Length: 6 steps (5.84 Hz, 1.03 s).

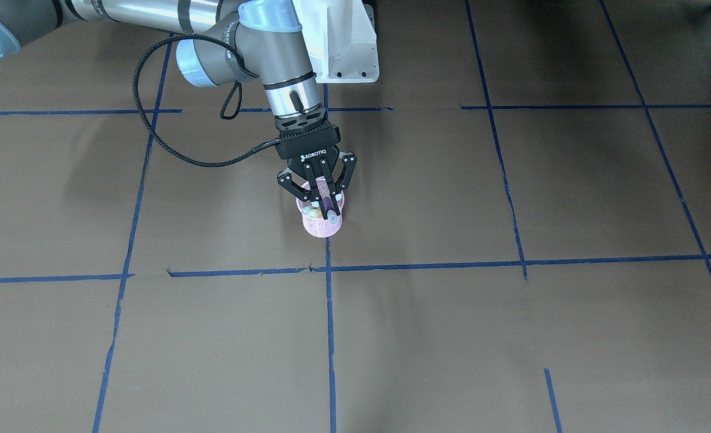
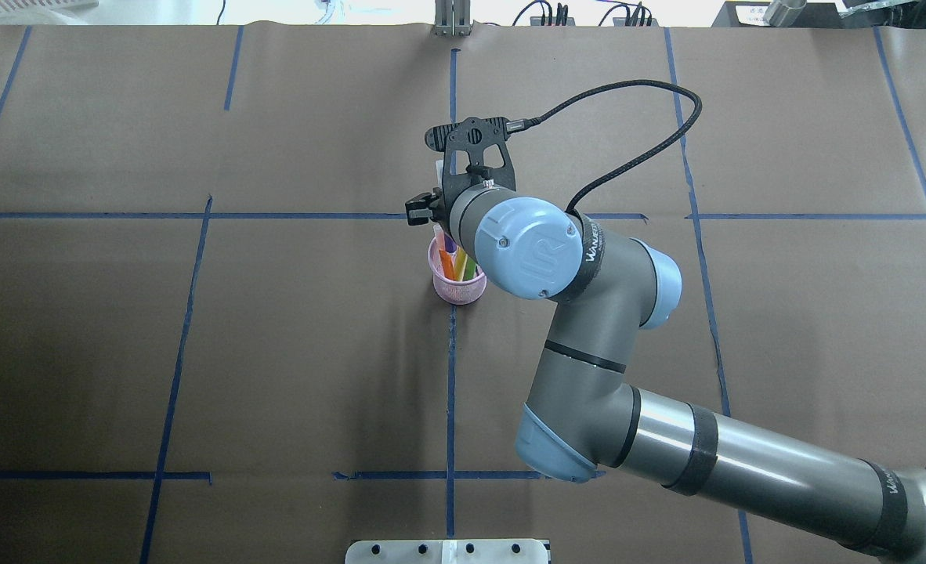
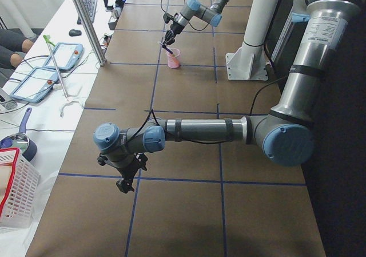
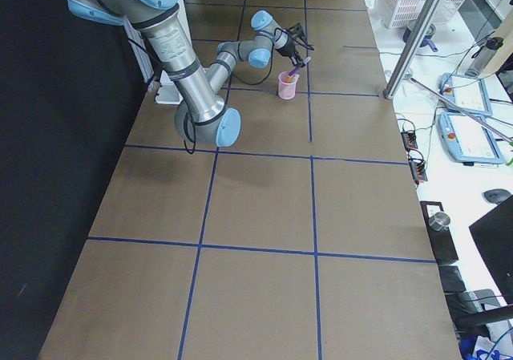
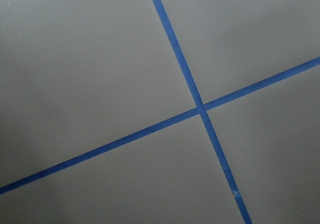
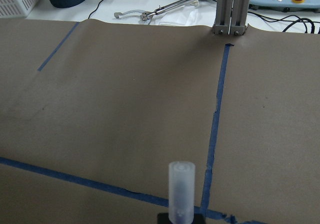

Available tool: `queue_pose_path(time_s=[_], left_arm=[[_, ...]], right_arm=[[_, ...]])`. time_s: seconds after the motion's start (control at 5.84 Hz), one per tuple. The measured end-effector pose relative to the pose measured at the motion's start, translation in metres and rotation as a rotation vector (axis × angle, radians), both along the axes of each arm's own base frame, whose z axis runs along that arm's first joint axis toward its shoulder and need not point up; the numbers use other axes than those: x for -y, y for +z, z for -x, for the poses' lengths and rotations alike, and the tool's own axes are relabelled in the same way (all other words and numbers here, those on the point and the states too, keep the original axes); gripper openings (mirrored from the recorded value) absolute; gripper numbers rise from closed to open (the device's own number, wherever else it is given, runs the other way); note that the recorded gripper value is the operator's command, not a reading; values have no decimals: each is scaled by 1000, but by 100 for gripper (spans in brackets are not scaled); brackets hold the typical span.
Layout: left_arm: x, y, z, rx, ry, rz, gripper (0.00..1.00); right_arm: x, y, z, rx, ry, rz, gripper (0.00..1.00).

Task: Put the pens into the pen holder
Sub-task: 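Lower the purple marker into the cup and open the right gripper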

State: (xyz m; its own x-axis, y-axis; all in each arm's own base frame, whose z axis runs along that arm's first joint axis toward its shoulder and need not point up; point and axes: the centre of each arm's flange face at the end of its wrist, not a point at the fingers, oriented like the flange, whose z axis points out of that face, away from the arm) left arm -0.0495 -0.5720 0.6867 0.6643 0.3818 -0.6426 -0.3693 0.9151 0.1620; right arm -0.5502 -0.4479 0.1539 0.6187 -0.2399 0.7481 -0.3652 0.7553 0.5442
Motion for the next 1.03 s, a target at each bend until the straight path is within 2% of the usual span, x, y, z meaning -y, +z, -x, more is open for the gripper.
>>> queue_pose_path(time_s=[0.51, 0.69, 0.86, 1.03], left_arm=[[-58, 8, 2, 0, -3, 2, 100], [-67, 7, 2, 1, -3, -1, 100], [-71, 7, 2, 1, -3, -3, 100], [-71, 6, 3, 2, -4, -4, 100]], right_arm=[[-10, 16, 4, -10, 4, 12, 2], [-12, 20, 4, -14, 3, 15, 53], [-13, 22, 3, -15, 2, 15, 100], [-14, 20, 2, -11, 1, 12, 100]])
